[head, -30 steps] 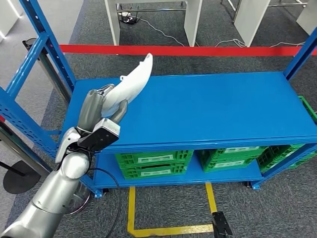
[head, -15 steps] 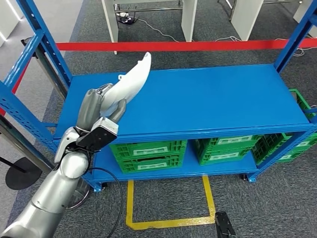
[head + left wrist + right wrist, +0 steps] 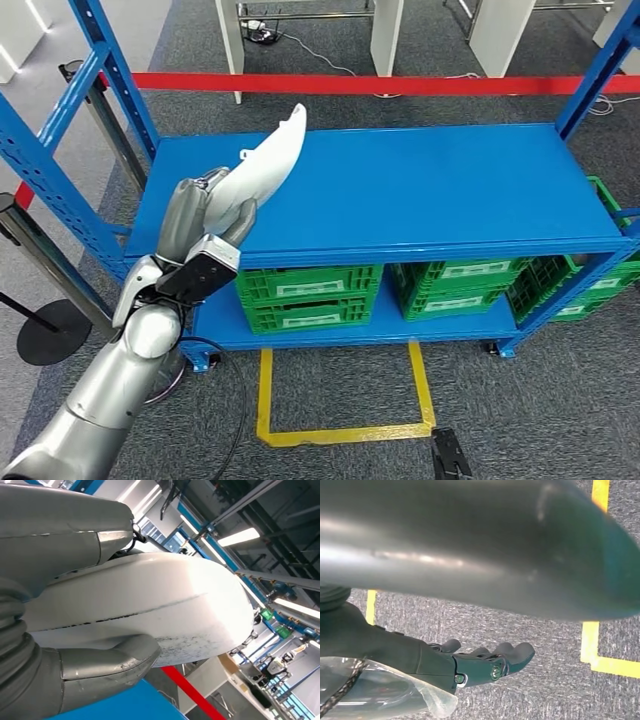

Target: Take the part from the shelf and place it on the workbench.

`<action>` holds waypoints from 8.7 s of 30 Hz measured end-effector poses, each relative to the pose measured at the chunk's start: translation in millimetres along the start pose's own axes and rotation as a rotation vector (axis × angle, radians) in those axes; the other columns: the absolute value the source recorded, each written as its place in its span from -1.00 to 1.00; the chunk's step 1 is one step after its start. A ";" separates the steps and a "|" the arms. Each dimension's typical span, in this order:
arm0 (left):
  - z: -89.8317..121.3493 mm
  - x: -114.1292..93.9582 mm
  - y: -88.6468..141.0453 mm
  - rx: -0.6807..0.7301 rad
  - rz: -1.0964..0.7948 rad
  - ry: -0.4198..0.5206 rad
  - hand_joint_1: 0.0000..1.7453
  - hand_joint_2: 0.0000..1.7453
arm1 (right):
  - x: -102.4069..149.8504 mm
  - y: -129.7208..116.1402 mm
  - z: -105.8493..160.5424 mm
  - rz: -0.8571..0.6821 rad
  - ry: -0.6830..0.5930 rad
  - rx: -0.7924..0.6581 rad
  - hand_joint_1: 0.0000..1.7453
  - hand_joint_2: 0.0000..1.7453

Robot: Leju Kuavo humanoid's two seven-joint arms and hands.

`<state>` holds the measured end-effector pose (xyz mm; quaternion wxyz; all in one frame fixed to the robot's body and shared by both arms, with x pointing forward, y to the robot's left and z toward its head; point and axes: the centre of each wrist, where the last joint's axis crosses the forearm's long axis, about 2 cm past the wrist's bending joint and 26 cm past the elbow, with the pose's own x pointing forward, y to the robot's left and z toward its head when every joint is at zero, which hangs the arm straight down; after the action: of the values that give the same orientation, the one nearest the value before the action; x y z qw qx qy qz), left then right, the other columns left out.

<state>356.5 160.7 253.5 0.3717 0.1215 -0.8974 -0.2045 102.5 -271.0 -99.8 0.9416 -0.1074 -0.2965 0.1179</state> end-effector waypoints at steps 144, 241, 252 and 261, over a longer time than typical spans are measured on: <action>10.3 -4.6 14.8 0.333 0.106 0.010 1.00 1.00 | -8.4 6.1 4.4 -0.180 0.096 0.058 -1.00 -1.00; 15.1 -11.0 17.2 0.329 0.086 0.026 1.00 1.00 | -2.4 4.4 1.5 -0.188 0.089 0.066 -1.00 -1.00; 23.8 -16.6 17.8 0.320 0.071 0.038 1.00 1.00 | -8.0 7.6 4.6 -0.175 0.120 0.076 -1.00 -1.00; 36.1 -27.1 23.4 0.319 0.050 0.068 1.00 1.00 | -10.7 12.4 7.1 -0.173 0.127 0.087 -1.00 -1.00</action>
<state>347.9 201.5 224.4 0.3826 0.1635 -0.9081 -0.0461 87.8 -261.4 -103.2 0.9689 -0.0479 -0.2393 0.0420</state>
